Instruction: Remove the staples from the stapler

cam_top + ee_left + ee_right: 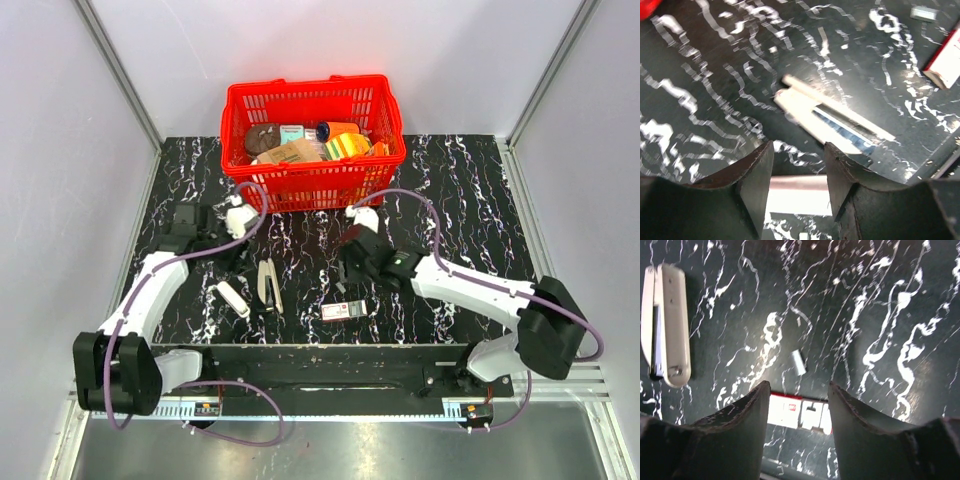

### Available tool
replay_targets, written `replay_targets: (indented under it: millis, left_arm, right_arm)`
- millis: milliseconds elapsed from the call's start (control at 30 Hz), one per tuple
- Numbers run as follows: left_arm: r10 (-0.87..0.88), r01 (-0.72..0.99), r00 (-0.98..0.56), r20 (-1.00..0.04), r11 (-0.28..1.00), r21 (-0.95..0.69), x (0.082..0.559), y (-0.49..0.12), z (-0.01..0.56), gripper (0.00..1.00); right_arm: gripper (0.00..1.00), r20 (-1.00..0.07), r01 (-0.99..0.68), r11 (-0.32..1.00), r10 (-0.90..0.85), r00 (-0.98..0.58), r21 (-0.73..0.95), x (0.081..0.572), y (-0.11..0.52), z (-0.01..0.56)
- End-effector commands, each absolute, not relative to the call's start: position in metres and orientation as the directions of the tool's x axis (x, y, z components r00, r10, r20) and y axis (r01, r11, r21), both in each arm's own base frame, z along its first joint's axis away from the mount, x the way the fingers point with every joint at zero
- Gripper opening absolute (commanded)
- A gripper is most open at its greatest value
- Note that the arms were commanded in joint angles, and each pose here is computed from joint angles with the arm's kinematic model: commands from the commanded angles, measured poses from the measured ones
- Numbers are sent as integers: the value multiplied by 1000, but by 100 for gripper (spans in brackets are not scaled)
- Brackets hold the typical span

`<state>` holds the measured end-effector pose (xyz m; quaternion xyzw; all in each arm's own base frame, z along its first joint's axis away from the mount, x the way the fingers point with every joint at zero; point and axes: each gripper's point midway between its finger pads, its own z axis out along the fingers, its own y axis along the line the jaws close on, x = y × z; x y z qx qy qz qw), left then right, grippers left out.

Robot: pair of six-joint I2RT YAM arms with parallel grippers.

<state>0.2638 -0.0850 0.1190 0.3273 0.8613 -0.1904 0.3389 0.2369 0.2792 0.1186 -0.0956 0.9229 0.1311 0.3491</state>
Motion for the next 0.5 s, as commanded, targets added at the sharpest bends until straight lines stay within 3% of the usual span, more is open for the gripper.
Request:
replay_targets:
  millis: [0, 167, 233, 367, 467]
  left_arm:
    - [517, 783, -435, -737, 621, -26, 281, -118, 129, 50]
    - [516, 802, -443, -733, 593, -67, 287, -134, 129, 50]
    - [540, 826, -409, -736, 561, -48, 287, -143, 127, 50]
    - [625, 911, -251, -739, 411, 39, 280, -178, 119, 50]
    - [672, 970, -107, -732, 233, 72, 272, -211, 109, 51]
  right_arm:
    - [58, -743, -338, 911, -54, -667, 237, 259, 276, 137]
    - [68, -709, -419, 890, -181, -682, 176, 259, 283, 104]
    - [68, -692, -375, 916, -179, -699, 141, 262, 274, 94]
    - [66, -747, -242, 951, -19, -664, 191, 275, 244, 119]
    - [72, -792, -176, 953, 94, -603, 247, 283, 216, 152]
